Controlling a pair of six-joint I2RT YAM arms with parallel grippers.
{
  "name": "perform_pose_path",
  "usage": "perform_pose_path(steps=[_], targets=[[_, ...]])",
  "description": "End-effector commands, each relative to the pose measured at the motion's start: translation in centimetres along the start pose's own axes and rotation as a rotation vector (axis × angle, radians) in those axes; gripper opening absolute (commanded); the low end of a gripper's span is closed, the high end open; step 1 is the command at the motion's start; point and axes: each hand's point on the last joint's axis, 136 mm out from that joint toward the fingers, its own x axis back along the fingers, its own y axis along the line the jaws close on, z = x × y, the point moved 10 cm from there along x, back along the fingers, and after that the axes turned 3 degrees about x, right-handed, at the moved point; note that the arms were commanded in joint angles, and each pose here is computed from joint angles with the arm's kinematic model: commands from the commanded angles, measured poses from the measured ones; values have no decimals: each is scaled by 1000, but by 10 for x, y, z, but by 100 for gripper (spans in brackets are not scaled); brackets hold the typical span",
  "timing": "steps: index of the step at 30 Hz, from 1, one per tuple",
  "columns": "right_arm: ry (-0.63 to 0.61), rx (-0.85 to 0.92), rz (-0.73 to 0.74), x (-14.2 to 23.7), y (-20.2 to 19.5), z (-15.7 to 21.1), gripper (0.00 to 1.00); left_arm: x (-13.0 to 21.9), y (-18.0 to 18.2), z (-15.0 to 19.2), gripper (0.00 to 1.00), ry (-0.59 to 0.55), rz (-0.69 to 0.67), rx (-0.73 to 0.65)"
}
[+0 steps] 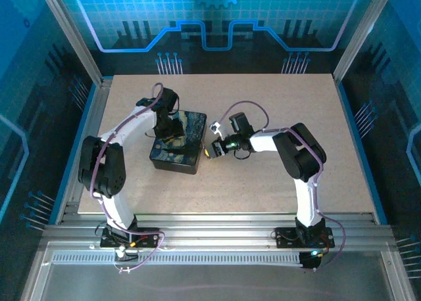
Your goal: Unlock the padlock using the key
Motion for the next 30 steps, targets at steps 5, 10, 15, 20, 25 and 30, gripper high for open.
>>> perform_pose_path(steps=[5,10,15,20,25,30], targets=[[53,-47,-33,-12,0,20,34,-8,12,-3,33,14,-38,-5],[31,-78,-50,-12,2,25,26,-6,13,-4,33,10,-35,-3],[-48,-118,-86,-9,4,25,24,-6,14,-4,33,10,-36,-2],[-112,-156,-129,-7,7,21,25,-8,16,-3,32,15,-41,1],[-136,-192,-163,-11,9,21,26,-13,18,-2,32,23,-45,6],[-154,-225,-189,-13,9,24,32,-15,19,-1,32,25,-47,9]])
